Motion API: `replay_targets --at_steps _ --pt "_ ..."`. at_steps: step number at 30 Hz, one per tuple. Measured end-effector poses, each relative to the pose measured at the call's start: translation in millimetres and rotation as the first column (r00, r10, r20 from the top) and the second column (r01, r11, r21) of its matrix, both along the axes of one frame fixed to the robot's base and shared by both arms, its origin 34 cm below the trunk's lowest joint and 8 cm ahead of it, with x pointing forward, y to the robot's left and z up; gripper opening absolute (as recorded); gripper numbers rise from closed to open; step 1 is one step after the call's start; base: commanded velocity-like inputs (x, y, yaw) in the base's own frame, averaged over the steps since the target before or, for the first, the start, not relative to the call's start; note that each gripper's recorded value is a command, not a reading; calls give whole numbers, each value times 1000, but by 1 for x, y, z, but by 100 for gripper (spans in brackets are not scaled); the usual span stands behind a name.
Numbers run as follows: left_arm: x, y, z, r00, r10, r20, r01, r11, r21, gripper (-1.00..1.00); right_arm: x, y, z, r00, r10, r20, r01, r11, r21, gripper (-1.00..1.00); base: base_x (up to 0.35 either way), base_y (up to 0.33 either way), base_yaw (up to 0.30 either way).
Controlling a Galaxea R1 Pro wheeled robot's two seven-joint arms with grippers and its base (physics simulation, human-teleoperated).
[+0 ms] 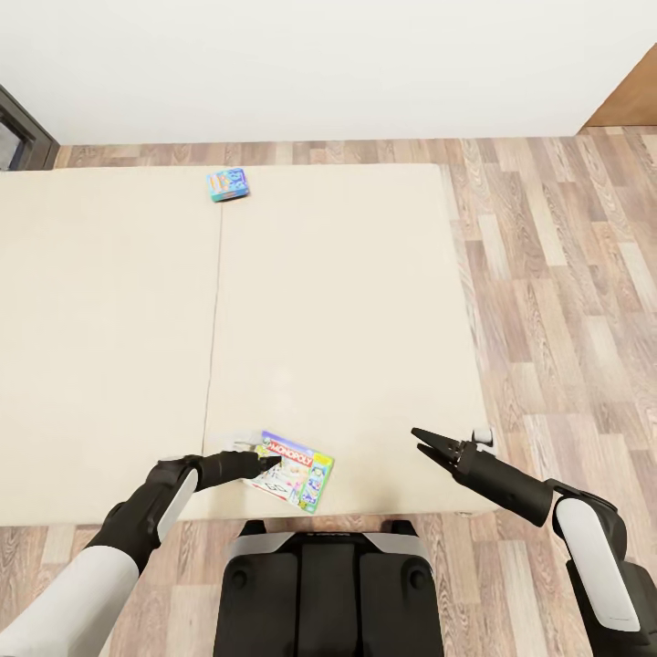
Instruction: Put all the toys in the child's room - the three board games (two on the bed and one on the table), the two jigsaw puzzles on the table, and the tennis ball on the table - inside the toy box on the table in the child's room.
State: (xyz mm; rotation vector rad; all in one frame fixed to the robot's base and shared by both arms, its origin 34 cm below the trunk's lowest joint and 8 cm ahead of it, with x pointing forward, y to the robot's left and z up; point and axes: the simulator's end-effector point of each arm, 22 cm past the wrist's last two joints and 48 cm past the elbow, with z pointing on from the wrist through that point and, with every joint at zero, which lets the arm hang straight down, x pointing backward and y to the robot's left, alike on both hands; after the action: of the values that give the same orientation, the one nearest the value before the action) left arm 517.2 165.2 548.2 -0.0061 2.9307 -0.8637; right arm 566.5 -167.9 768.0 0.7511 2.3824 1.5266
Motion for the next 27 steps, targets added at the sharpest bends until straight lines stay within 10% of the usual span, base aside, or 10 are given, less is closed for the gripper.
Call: replay_targets --at_steps 27 --pt "0 1 0 1000 0 -1 0 1000 1 100 0 0 0 1000 0 0 0 1000 -1 100 0 -40 0"
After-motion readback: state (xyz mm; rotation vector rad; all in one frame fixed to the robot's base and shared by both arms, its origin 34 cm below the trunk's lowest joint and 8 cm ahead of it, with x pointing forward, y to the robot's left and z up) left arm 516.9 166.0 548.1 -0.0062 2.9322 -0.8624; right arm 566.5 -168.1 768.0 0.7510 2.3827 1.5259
